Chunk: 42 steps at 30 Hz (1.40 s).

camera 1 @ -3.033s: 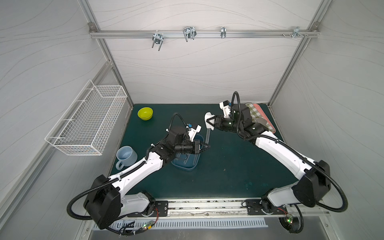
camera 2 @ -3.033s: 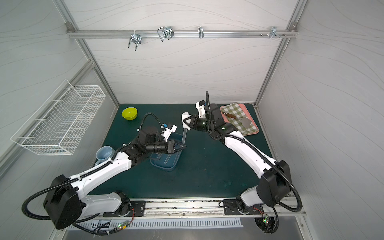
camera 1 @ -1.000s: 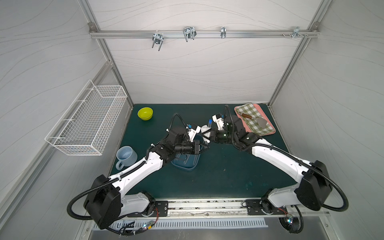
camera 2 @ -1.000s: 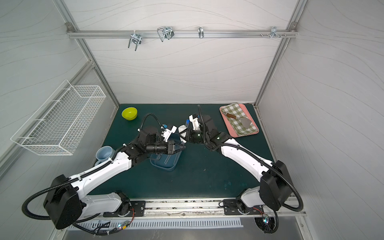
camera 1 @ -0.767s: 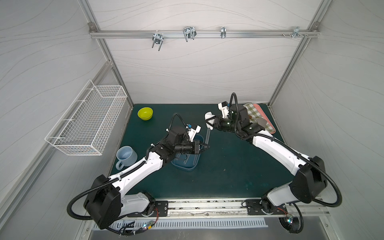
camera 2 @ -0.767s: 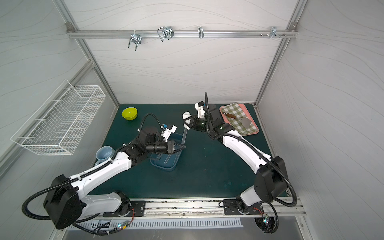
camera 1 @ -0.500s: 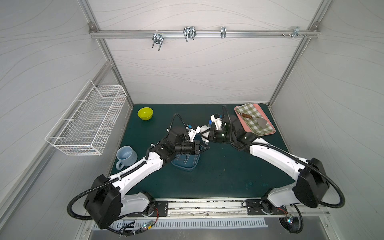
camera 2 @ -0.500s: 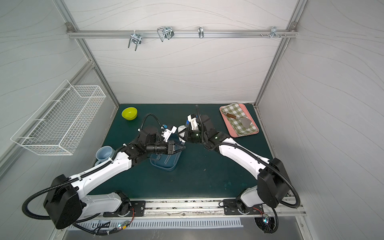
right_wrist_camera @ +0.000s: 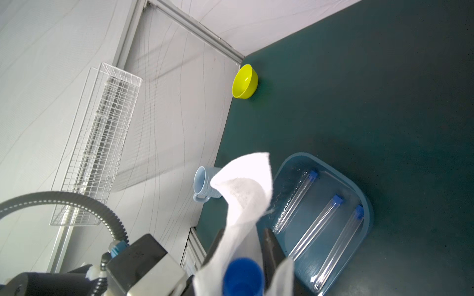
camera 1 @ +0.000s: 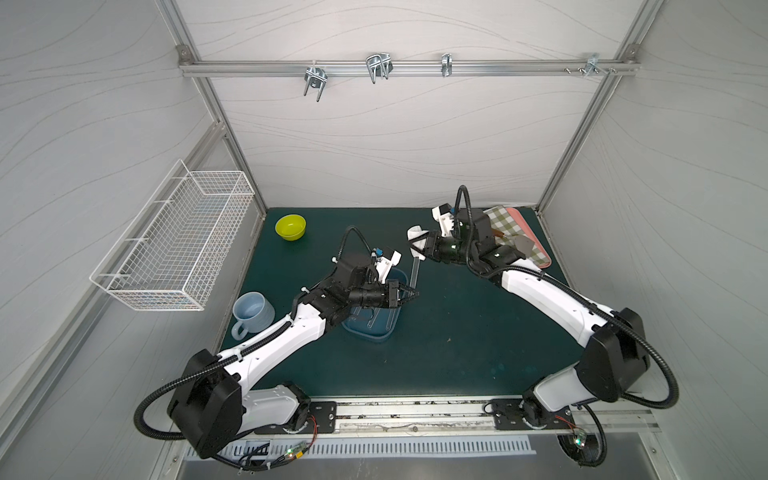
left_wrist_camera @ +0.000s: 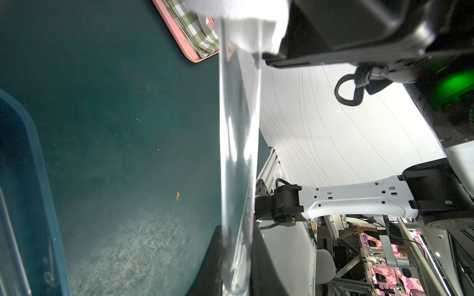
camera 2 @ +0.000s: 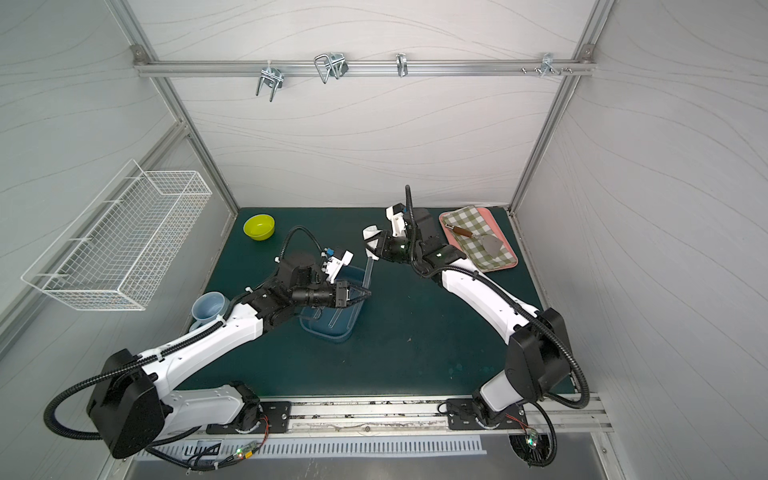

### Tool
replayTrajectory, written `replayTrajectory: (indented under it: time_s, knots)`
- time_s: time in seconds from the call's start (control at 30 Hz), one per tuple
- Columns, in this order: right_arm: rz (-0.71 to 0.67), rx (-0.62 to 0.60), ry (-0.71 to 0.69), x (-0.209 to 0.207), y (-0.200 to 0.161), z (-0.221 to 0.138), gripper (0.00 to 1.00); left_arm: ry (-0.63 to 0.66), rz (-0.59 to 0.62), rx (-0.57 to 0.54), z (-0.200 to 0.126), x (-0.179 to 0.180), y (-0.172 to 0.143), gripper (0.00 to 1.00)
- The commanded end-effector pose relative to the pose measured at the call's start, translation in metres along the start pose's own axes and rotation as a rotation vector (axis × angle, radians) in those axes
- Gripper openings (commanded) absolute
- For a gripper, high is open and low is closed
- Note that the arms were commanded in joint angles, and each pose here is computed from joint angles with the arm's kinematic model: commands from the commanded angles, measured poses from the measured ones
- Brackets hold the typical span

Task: Wipe the exteriors of test tubes
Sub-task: Wipe the dirt from the test tube.

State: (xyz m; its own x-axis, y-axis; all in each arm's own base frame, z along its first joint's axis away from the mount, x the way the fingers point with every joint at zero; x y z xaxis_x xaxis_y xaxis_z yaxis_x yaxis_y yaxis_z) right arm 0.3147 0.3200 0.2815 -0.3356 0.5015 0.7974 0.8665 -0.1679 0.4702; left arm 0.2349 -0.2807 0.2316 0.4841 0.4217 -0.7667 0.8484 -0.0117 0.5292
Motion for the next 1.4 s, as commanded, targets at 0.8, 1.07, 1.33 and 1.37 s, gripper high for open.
replayTrajectory:
  time_s: [0.8,1.07,1.33,1.37]
  knots:
    - [-0.016,0.068,-0.015,0.004,-0.043,-0.014,0.17,-0.037,0.036,-0.084,-0.007,-0.013,0.019,0.22]
    - [-0.018,0.074,-0.004,0.002,-0.041,-0.021,0.17,0.009,0.028,-0.071,-0.012,-0.009,0.016,0.35]
    - [-0.024,0.143,-0.022,-0.006,-0.051,-0.03,0.17,0.123,0.038,-0.183,-0.057,-0.002,0.025,0.39]
    - [-0.023,0.153,-0.015,-0.006,-0.055,-0.03,0.17,0.137,0.043,-0.192,-0.063,-0.002,0.029,0.39]
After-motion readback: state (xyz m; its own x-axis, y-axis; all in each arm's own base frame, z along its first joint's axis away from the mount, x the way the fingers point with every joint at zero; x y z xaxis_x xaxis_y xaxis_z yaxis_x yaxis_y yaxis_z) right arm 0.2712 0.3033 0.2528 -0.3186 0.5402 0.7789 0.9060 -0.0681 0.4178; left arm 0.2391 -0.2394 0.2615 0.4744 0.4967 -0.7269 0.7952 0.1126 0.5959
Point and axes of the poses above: each gripper's point midway between its finger pads, its own z axis out along the fingers, its own x axis along the line the jaws close on, y = z × x, the point moved 2 cm from there along -z, back along the fingers, and after that the axes turned 3 degrees about z, right-handed, at the moved point
